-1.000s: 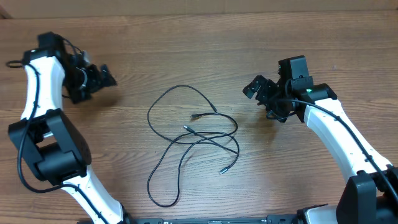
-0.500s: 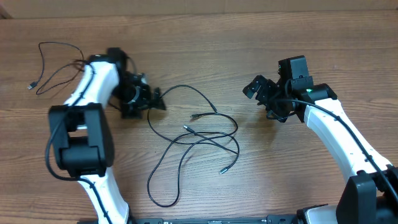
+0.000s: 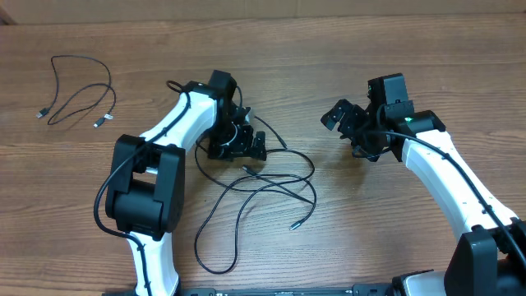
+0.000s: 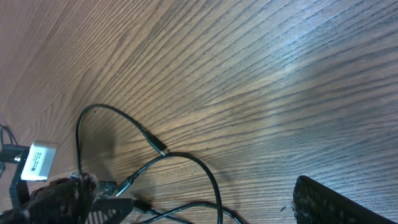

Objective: Untangle cables

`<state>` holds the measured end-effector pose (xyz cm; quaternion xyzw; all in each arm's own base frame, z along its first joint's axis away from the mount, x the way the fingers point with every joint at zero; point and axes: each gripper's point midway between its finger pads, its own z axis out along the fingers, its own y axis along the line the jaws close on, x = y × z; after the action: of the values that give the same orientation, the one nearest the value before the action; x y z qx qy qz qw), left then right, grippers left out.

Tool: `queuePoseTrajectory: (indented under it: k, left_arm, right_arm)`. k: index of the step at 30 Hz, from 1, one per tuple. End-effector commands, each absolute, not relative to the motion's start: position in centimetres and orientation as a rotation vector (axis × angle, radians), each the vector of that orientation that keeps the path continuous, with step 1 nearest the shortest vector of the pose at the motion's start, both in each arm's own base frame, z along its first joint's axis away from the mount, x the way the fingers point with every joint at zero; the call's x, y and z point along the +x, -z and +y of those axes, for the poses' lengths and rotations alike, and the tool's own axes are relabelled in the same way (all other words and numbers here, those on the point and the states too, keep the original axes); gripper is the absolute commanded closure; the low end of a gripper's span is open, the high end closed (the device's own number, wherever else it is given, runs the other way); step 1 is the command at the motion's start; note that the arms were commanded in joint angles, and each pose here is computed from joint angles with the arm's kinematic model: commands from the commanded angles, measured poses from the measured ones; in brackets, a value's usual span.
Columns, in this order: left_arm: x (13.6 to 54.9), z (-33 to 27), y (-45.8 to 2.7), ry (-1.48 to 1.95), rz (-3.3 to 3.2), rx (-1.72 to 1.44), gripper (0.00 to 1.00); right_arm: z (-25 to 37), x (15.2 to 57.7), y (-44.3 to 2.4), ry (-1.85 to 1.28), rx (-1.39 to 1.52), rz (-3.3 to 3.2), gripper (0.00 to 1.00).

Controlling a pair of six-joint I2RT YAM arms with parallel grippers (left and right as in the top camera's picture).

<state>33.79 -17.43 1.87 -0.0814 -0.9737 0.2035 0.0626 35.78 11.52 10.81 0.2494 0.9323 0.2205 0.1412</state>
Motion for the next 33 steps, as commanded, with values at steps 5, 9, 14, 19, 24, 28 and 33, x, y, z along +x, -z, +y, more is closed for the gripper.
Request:
queuePoseTrajectory:
  k: [5, 9, 14, 19, 24, 28, 33]
  left_arm:
    - [34.1, -18.0, -4.2, -0.670, -2.981, -0.250, 0.19]
    - [34.5, -18.1, -8.5, -0.726, -3.073, -0.296, 0.18]
    - [33.4, -18.4, -13.8, -0.788, -3.159, -0.376, 0.61]
    - [30.6, -18.9, -15.0, -0.765, -3.109, -0.417, 0.96]
    - [28.3, -20.1, -14.3, -0.730, -3.037, -0.556, 0.95]
    - [28.0, -21.8, -13.8, -0.738, -3.029, -0.634, 0.96]
    - [28.1, -23.7, -14.0, -0.767, -3.046, -0.725, 0.91]
  right_arm:
    - [11.4, 35.9, -11.6, -0.633, 0.712, 2.667, 0.00]
    - [11.4, 35.9, -11.6, -0.633, 0.712, 2.667, 0.00]
    - [11.4, 35.9, -11.6, -0.633, 0.712, 2.667, 0.00]
    - [11.4, 35.9, -11.6, -0.633, 0.712, 2.667, 0.00]
    - [11.4, 35.9, -11.6, -0.633, 0.712, 2.667, 0.00]
    - [11.4, 35.9, -11.6, -0.633, 0.712, 2.667, 0.00]
    - [11.4, 35.9, -11.6, -0.633, 0.712, 2.667, 0.00]
